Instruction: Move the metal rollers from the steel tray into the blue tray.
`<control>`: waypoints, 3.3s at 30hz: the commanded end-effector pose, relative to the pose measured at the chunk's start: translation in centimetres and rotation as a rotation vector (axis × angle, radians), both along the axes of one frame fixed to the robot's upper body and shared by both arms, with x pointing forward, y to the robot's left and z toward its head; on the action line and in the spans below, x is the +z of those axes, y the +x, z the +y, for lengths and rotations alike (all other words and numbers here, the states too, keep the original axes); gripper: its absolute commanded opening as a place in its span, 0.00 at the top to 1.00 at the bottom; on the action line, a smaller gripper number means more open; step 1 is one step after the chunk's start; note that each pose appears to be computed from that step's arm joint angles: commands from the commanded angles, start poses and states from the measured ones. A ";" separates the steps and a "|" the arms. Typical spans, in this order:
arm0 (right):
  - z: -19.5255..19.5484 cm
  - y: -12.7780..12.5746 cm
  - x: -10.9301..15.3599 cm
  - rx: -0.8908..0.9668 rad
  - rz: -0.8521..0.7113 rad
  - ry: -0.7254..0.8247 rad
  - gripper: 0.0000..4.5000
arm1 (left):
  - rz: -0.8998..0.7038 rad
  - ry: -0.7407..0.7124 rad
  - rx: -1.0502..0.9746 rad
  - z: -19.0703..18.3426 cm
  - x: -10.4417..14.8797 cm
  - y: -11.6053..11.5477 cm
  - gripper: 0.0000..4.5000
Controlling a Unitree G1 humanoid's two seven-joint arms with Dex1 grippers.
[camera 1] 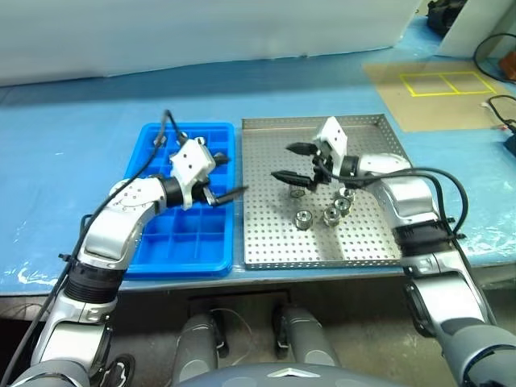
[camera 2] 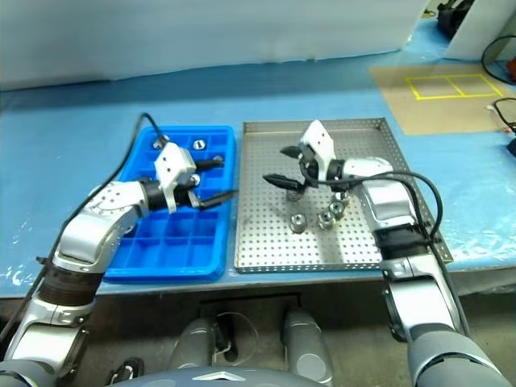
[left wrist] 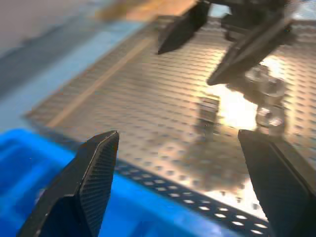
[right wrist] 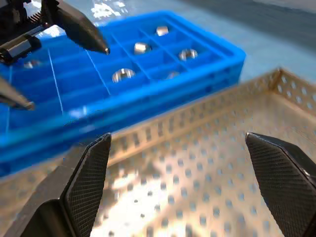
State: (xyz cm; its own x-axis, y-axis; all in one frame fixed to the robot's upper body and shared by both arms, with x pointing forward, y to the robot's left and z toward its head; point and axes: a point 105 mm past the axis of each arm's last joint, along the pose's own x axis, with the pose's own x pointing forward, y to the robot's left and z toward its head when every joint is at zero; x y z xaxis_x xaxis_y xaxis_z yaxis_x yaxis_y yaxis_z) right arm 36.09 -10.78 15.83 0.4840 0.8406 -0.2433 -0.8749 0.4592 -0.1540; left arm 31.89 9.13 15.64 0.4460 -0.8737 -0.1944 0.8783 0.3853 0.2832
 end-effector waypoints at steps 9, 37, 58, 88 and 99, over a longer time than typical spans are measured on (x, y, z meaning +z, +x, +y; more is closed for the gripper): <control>-2.9 -3.2 0.7 -0.184 -0.041 0.053 0.00 | -0.047 0.056 -0.112 -2.2 -0.2 4.3 0.10; -2.0 -3.0 0.8 -0.192 -0.045 0.075 0.00 | 0.052 0.173 -0.074 -0.3 -3.3 6.6 0.10; -1.2 -2.8 0.7 -0.173 -0.047 0.078 0.00 | 0.090 0.215 0.098 0.6 -6.2 8.4 0.35; 3.5 -1.9 0.5 0.025 -0.021 0.102 0.00 | -0.217 -0.043 0.355 5.6 2.3 1.1 0.70; 9.6 -2.1 1.4 0.329 -0.017 0.101 0.00 | -0.279 -0.089 0.876 12.6 2.9 -4.3 0.70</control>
